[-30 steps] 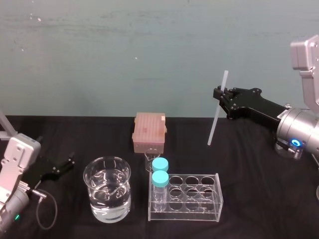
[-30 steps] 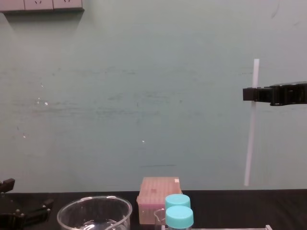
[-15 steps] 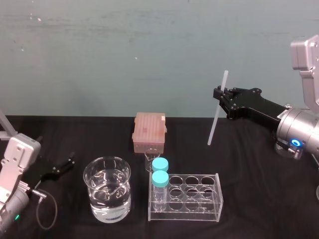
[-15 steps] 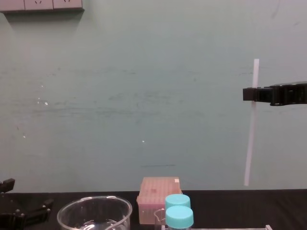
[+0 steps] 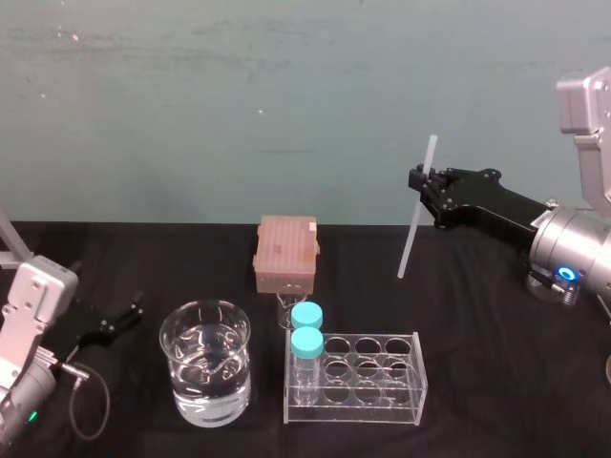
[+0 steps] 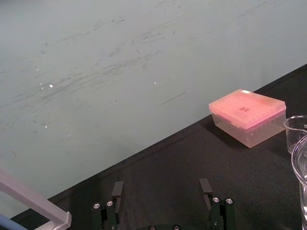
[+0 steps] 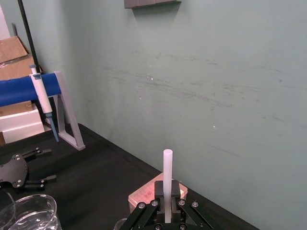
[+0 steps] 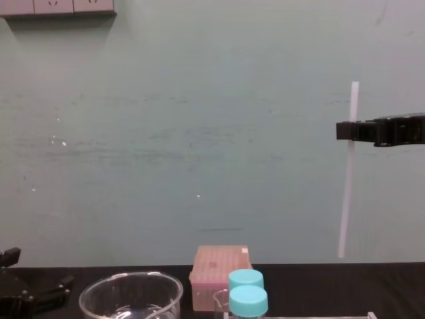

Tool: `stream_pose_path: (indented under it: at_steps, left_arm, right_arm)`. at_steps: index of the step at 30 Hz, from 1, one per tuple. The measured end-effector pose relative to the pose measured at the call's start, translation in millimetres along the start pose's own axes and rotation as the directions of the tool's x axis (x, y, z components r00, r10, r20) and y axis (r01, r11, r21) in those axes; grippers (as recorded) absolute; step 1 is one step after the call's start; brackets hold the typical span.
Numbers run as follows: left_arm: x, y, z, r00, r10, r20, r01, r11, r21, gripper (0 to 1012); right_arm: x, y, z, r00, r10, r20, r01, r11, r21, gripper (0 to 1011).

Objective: Pick up the stirring rod with one hand, then place it down.

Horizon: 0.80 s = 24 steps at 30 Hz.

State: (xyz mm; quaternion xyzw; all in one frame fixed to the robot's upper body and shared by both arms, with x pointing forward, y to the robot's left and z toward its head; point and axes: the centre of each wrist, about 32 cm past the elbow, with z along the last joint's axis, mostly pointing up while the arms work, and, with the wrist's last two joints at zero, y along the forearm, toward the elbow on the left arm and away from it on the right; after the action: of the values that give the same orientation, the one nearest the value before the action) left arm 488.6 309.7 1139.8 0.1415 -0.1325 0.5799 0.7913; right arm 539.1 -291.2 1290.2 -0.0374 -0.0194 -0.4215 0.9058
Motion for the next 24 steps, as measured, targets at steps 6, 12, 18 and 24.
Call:
stream_pose_path:
  at_steps: [6, 12, 18, 24]
  left_arm:
    - [0.0, 0.0, 0.0, 1.0, 0.0, 0.0, 0.0, 1.0, 0.0, 1005]
    - [0.0, 0.0, 0.0, 1.0, 0.0, 0.0, 0.0, 1.0, 0.0, 1005]
    - [0.0, 0.0, 0.0, 1.0, 0.0, 0.0, 0.0, 1.0, 0.0, 1005]
    - [0.0, 0.0, 0.0, 1.0, 0.0, 0.0, 0.0, 1.0, 0.0, 1005]
  right_arm:
    - [-0.6, -1.0, 3.9, 1.0, 0.007, -0.005, -0.007, 1.0, 0.013, 72]
    - [-2.9, -9.8, 13.4, 0.999, 0.04, -0.018, -0.04, 0.999, 0.028, 72]
    - [-5.8, -23.5, 20.9, 0.996, 0.075, -0.037, -0.075, 0.997, 0.017, 72]
    - [-10.6, -42.1, 25.6, 0.992, 0.125, -0.029, -0.125, 0.992, -0.001, 72]
